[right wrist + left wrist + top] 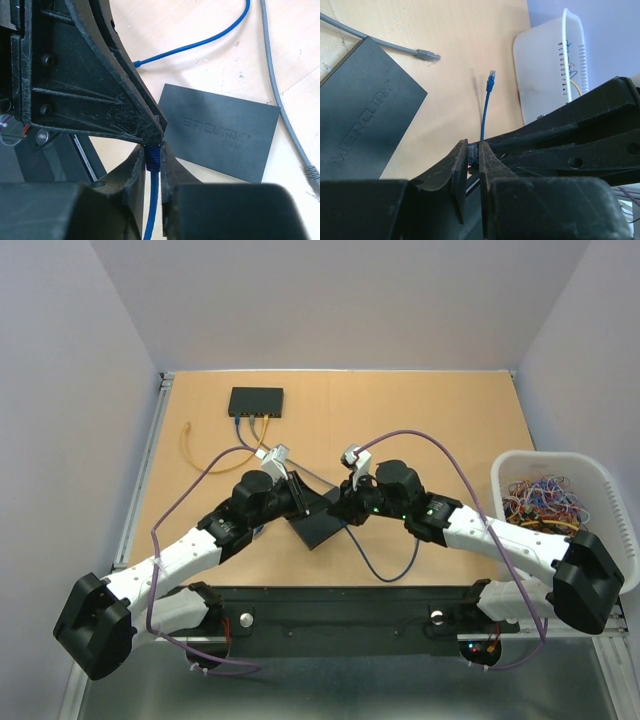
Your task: Insert the plug into the switch port
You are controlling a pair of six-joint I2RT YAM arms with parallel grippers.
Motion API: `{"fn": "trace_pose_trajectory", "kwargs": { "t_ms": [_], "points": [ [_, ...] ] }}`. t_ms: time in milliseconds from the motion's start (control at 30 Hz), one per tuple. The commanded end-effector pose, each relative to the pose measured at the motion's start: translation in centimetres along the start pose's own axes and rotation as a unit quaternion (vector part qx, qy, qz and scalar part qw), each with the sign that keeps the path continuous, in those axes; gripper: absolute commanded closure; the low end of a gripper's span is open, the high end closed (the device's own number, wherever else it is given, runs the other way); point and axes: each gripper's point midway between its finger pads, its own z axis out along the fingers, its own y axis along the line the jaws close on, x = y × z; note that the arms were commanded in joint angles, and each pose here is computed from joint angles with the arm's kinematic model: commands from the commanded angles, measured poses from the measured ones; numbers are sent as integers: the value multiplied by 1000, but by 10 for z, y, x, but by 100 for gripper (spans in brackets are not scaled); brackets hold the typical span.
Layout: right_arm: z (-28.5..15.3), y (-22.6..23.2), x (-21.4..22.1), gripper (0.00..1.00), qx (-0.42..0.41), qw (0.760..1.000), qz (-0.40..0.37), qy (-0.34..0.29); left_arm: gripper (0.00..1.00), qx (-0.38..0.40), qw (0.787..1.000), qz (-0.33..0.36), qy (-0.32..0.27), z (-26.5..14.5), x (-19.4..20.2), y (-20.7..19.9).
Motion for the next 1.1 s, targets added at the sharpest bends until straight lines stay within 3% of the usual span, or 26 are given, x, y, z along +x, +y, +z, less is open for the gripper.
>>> {"fn": "trace_pose_trajectory", "kwargs": {
  "t_ms": [0, 67, 100, 200, 367, 633, 1067],
  "points": [
    [2, 0, -17, 95, 10, 1000, -10, -25, 100, 37, 999, 15, -19, -2, -12, -22],
    [2, -2, -17, 97, 17, 999, -5, -28, 88, 35, 999, 17, -17, -2, -12, -21],
    [2, -4, -15, 99, 21, 999, -4, -26, 73, 32, 999, 18, -16, -1, -11, -19],
    [2, -10, -10, 99, 34, 999, 2, -24, 51, 24, 999, 20, -14, 0, -10, -15],
    [1, -24, 6, 100, 70, 997, 17, -15, 35, 5, 999, 28, -21, -1, -14, -7],
    [-1, -38, 48, 100, 101, 993, 63, 21, 32, -67, 994, 36, -76, -7, -38, 34],
    [0, -24, 98, 99, 98, 986, 111, 74, 34, -175, 980, 51, -79, 21, -46, 117]
  ]
}}
